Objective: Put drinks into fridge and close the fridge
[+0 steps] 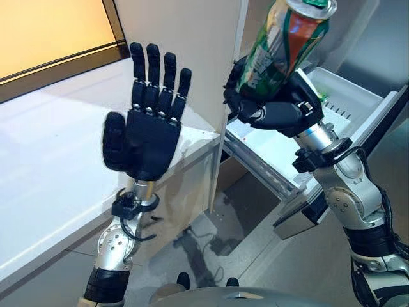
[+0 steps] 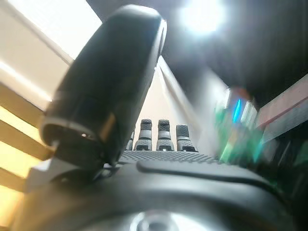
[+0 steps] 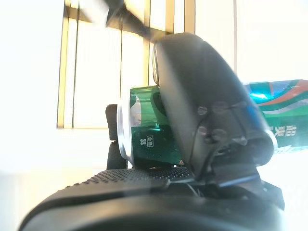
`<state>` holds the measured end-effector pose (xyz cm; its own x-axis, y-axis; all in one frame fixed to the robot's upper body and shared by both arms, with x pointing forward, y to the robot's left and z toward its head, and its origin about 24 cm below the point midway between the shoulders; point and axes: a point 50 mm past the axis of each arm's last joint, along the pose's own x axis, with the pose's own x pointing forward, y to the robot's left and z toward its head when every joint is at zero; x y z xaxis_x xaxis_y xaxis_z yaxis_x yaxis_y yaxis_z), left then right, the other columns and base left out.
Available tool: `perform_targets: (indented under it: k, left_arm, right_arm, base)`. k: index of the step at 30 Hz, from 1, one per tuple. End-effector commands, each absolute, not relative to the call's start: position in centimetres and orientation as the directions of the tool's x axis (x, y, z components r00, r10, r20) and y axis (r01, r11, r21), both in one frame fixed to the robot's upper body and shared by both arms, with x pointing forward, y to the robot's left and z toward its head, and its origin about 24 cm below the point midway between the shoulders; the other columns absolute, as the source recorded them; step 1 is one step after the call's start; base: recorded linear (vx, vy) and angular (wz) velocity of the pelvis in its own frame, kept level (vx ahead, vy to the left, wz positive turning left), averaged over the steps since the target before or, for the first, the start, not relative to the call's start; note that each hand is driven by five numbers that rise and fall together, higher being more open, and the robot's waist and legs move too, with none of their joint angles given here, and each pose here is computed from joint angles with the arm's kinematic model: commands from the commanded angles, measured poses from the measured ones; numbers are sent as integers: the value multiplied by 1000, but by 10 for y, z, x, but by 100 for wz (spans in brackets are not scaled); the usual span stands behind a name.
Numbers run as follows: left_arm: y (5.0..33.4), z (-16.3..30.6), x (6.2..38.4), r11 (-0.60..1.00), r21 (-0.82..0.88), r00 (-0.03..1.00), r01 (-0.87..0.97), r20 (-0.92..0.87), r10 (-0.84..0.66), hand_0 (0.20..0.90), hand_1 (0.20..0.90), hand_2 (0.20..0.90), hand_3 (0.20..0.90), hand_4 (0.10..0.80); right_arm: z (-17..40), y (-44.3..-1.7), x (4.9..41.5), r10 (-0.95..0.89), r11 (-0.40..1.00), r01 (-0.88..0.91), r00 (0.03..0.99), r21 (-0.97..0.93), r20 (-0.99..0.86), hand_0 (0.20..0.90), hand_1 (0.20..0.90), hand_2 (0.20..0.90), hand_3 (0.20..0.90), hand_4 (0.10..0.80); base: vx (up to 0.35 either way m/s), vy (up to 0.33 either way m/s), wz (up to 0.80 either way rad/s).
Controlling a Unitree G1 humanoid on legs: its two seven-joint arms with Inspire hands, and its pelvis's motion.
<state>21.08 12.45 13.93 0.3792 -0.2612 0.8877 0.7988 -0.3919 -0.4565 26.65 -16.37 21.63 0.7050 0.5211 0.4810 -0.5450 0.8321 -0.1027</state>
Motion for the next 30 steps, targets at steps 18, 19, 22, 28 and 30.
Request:
perform_targets:
  k: [18,19,22,28,30]
  left_arm:
    - [130,-43,142,-247,-938,846,244,330,-419,900,900,900,900,800]
    - [133,-51,138,-204,-955,857,214,284,-430,900,900,900,900,800]
    - [142,-74,129,-51,-995,895,84,98,-435,900,900,900,900,800]
    - [162,-100,123,217,-973,896,-78,-164,-412,900,900,900,900,800]
    - [167,-107,119,331,-936,875,-117,-255,-413,900,900,900,900,800]
  right_arm:
    - [229,-271,210,219,968,-247,722,-52,657,300,300,300,200,100]
    - [229,-274,210,211,972,-228,728,-61,653,300,300,300,200,100]
    - [229,-279,211,205,977,-193,747,-88,633,300,300,300,200,100]
    - [240,-282,231,214,977,-164,788,-139,577,300,300,300,200,100]
    - [243,-281,236,213,976,-153,802,-153,558,300,300,300,200,100]
  base:
    - [-20,-8,-8]
    - [-5,10,-17]
    - [4,10,-22]
    - [18,6,-20]
    - [22,-1,-9]
